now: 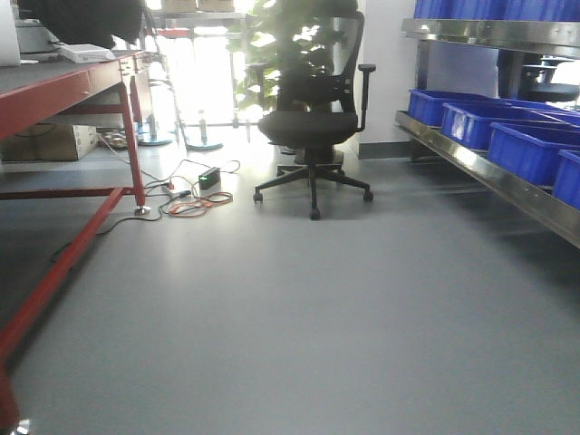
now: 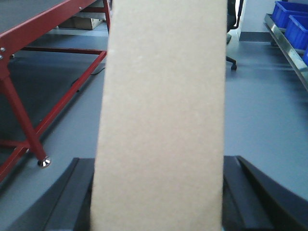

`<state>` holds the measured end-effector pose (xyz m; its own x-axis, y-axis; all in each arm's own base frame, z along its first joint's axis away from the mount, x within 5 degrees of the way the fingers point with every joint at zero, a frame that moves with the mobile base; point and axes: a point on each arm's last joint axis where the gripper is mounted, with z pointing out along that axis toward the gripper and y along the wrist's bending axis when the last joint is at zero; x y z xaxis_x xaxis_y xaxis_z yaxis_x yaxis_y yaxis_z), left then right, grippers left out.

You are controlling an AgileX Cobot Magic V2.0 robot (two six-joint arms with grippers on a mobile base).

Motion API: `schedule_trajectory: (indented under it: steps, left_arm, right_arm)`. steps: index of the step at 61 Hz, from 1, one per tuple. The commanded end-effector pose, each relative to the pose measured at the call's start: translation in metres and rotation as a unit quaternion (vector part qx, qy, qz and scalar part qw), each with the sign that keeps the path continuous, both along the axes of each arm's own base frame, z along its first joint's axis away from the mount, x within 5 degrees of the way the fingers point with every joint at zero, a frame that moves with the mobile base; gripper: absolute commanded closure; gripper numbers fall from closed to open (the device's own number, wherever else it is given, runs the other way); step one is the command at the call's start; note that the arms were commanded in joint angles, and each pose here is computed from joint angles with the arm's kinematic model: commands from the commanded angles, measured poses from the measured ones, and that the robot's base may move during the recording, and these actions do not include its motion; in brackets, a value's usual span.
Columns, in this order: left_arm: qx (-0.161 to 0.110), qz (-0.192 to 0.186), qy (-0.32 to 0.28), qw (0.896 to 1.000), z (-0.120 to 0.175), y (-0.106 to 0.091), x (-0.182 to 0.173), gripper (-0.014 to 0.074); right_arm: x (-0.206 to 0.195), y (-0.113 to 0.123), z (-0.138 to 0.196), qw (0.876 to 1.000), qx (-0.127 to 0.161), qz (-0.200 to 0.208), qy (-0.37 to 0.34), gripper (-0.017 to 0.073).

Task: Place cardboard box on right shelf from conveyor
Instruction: 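Drive the base to the steel shelf rack with blue bins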

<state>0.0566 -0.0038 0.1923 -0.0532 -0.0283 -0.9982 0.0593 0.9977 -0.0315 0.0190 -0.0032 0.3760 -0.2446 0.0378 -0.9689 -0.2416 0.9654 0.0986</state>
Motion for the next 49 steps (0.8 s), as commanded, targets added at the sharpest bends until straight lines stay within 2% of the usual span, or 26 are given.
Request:
schedule_trajectory:
  steps: [1, 49]
  left_arm:
    - [-0.005, 0.004, -0.046, 0.999, 0.0054, 0.0007, -0.0006, 0.0710]
    - [-0.005, 0.004, -0.046, 0.999, 0.0055, 0.0007, -0.0008, 0.0710]
  right_arm:
    - [0.0018, 0.0005, 0.0158, 0.998, 0.005, 0.000, -0.055, 0.0396]
    - [0.0018, 0.0005, 0.0158, 0.998, 0.005, 0.000, -0.055, 0.0396]
